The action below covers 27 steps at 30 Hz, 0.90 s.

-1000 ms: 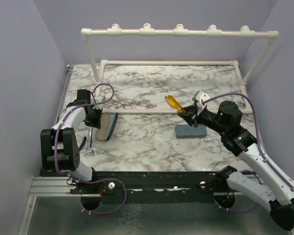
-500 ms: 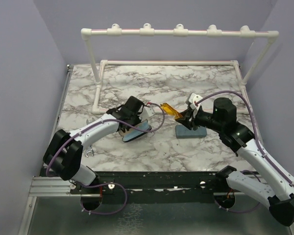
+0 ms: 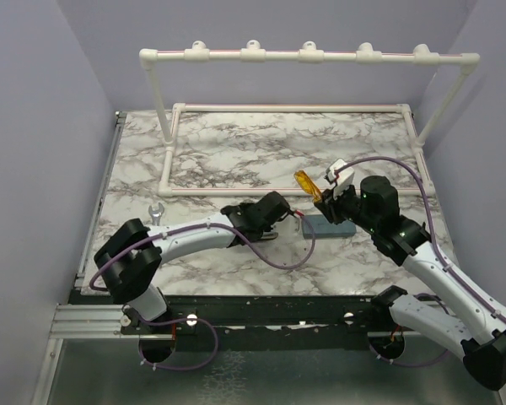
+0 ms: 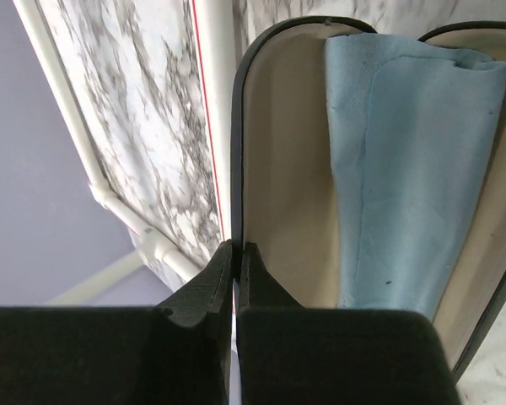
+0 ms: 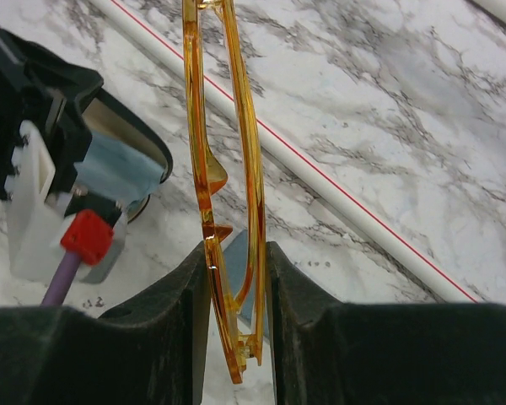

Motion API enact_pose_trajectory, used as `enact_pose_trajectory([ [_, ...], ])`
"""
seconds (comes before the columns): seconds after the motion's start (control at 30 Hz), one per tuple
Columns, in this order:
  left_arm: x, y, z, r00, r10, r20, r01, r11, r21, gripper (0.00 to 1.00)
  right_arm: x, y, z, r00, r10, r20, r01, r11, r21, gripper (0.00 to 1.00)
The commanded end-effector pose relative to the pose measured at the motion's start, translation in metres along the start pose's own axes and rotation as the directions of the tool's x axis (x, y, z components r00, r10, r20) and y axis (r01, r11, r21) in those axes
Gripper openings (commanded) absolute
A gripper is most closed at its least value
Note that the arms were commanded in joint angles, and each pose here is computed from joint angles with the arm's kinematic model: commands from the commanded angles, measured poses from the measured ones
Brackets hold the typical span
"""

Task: Organize the sunglasses
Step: Move the sunglasses case at the center of the board.

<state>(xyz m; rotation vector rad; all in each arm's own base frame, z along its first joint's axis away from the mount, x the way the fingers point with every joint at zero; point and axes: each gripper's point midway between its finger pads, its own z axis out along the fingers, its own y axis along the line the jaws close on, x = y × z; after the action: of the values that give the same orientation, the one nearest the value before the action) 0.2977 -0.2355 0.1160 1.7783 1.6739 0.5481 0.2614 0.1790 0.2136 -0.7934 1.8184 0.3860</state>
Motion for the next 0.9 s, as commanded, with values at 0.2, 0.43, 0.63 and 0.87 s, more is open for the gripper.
enact_pose_trajectory([
  [0.2,-0.055,0.0,0.013,0.999,0.01,0.04,-0.004,0.99,-0.14,0.0,0.01,-0.029,-0.007,0.999,-0.036,-0.016,0.038,0.985,0.166,0.3],
  [0.43,-0.057,-0.016,0.027,1.0,-0.016,0.023,0.019,0.995,-0.102,0.0,0.021,-0.029,0.001,0.997,-0.052,-0.057,0.06,0.986,0.156,0.3],
  [0.63,-0.048,-0.035,0.032,1.0,0.001,0.015,0.0,0.999,-0.048,0.04,0.016,-0.031,0.003,0.997,-0.061,-0.045,0.067,0.985,0.159,0.3],
  [0.87,-0.053,-0.035,0.026,0.999,0.002,0.034,-0.001,1.0,-0.008,0.26,0.016,-0.03,0.001,0.998,-0.055,-0.044,0.061,0.985,0.159,0.3],
])
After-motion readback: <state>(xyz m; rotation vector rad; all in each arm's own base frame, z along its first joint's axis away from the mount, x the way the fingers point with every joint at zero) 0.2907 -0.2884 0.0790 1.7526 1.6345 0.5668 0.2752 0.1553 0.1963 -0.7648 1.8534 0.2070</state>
